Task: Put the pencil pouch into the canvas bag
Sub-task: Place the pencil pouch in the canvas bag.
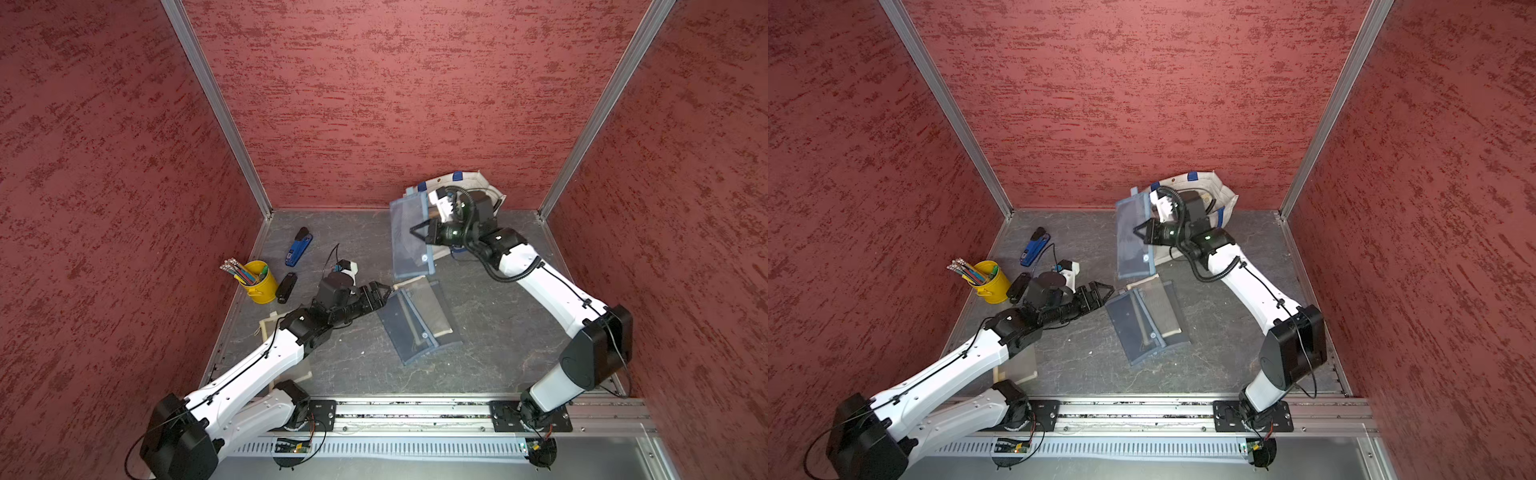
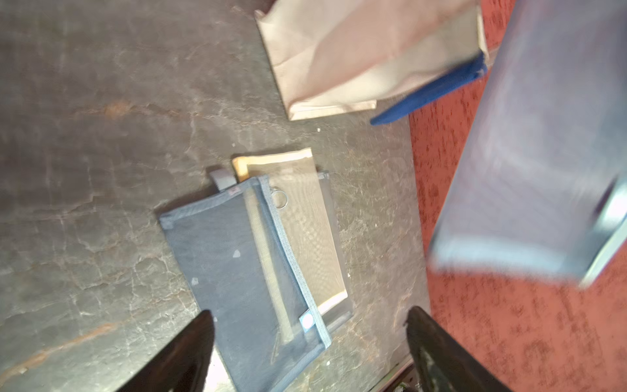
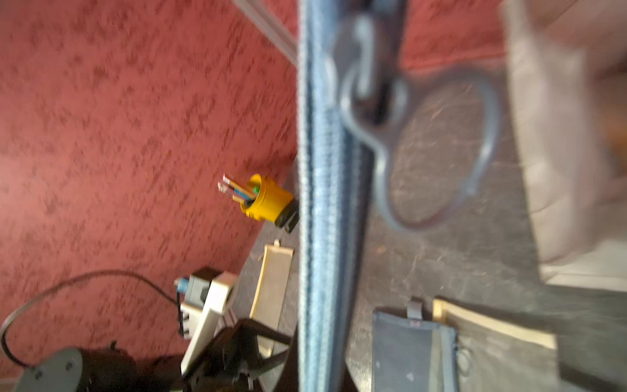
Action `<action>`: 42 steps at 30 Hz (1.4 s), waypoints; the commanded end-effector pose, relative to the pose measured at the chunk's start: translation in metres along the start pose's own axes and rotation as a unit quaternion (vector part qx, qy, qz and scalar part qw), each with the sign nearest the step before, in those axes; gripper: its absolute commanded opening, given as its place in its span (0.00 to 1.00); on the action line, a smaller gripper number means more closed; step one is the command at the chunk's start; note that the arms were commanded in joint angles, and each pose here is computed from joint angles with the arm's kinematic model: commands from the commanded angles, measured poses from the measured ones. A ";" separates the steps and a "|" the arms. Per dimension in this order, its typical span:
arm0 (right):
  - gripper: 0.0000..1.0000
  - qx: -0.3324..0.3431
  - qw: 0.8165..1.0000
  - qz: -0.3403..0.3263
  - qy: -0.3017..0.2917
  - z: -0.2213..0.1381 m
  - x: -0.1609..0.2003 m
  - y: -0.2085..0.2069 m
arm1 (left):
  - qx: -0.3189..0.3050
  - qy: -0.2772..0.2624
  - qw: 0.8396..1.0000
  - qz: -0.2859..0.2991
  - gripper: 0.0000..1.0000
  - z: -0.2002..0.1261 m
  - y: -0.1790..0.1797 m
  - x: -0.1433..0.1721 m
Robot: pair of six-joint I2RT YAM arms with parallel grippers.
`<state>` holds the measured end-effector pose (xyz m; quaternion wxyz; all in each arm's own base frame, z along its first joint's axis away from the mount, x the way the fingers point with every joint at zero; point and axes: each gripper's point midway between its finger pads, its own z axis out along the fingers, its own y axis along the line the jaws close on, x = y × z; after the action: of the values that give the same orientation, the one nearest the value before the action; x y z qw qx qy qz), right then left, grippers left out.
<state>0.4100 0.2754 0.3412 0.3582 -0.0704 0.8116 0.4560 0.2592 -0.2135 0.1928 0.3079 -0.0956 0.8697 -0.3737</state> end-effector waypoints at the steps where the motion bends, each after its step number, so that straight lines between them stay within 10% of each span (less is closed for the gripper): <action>1: 0.00 0.065 0.992 0.053 -0.091 -0.025 -0.068 -0.030 | -0.016 0.014 0.998 0.066 0.96 -0.001 -0.010 0.003; 6: 0.00 0.106 0.958 0.135 -0.228 -0.056 -0.149 -0.077 | 0.001 0.028 0.991 0.130 0.99 0.003 -0.044 0.008; 12: 0.00 0.157 0.911 0.221 -0.310 -0.054 -0.165 -0.136 | 0.022 0.020 0.988 0.154 0.99 0.002 -0.066 0.006; 30: 0.01 0.243 0.868 0.315 -0.297 0.023 -0.120 -0.213 | 0.025 -0.002 0.989 0.148 0.99 -0.014 -0.058 -0.012; 42: 0.56 0.252 0.878 0.263 -0.310 0.003 -0.129 -0.183 | 0.014 -0.021 0.991 0.134 1.00 -0.015 -0.046 -0.024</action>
<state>0.5965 0.1521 0.2524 0.4305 0.3853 0.7569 0.3054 0.2645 -0.2318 0.2392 0.3618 0.0158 0.8689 -0.3374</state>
